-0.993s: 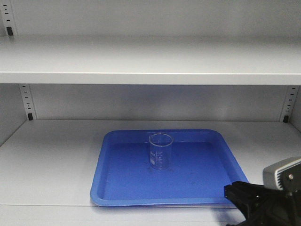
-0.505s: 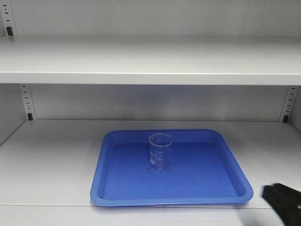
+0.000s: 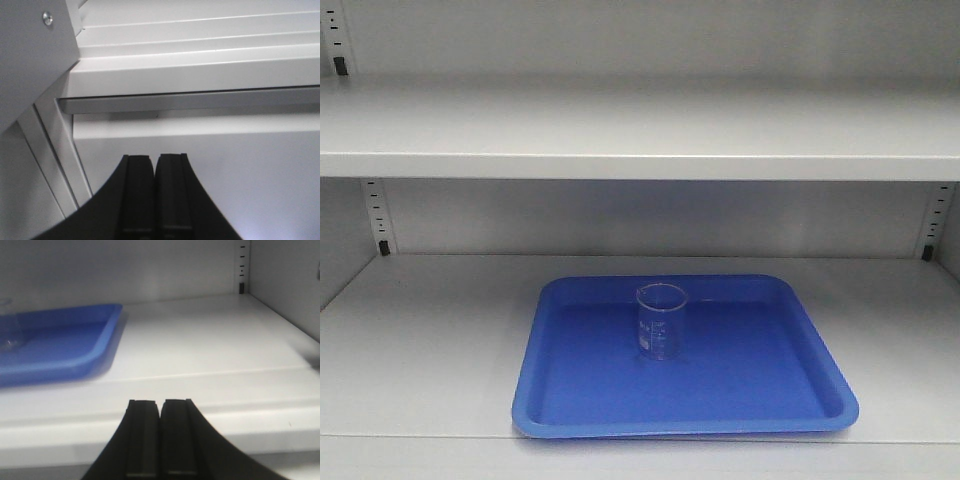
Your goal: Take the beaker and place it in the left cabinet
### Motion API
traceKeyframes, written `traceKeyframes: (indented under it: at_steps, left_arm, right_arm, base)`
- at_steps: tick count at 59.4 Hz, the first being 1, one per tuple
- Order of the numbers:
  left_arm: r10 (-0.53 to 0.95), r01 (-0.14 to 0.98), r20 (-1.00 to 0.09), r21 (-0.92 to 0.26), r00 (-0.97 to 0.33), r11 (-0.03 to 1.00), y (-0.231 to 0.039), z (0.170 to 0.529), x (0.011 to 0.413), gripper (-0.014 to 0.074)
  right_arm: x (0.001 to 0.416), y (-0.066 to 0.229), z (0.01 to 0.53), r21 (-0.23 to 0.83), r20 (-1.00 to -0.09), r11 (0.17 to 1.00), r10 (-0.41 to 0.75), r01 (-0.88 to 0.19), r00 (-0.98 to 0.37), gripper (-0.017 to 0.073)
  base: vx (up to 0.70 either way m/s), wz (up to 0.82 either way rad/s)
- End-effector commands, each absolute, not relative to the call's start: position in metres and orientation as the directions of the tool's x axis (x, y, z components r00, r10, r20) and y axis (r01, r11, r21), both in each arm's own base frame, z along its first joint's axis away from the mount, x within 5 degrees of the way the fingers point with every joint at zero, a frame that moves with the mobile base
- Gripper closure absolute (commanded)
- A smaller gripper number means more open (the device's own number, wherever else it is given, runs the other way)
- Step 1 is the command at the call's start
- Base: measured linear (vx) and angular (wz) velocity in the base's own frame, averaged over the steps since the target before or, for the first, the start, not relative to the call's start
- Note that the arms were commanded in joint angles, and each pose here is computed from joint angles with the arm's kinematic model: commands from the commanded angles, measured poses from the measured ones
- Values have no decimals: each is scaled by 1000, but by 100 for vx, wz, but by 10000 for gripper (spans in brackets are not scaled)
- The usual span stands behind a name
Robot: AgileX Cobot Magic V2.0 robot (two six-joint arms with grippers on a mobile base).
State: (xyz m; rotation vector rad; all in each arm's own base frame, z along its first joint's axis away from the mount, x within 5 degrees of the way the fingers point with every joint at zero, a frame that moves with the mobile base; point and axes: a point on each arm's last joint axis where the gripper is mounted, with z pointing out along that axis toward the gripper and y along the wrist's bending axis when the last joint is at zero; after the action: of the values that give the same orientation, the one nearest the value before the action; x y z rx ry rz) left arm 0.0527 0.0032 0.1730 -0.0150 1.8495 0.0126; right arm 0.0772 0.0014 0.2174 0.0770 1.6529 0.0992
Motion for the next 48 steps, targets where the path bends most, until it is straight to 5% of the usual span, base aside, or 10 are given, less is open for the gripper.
traceKeyframes:
  at_steps: [1, 48]
  left_arm:
    - [-4, 1, -984, -4, -179, 1000, 2, 185, 53, 590]
    - [-4, 1, -984, -4, -179, 1000, 2, 185, 53, 590]
  right_arm:
    - [69, 1, 221, 81, -996, 997, 81, -12, 27, 565]
    - [56, 0, 197, 105, -994, 994, 105, -10, 14, 565]
  base:
    - [0, 0]
    - [0, 0]
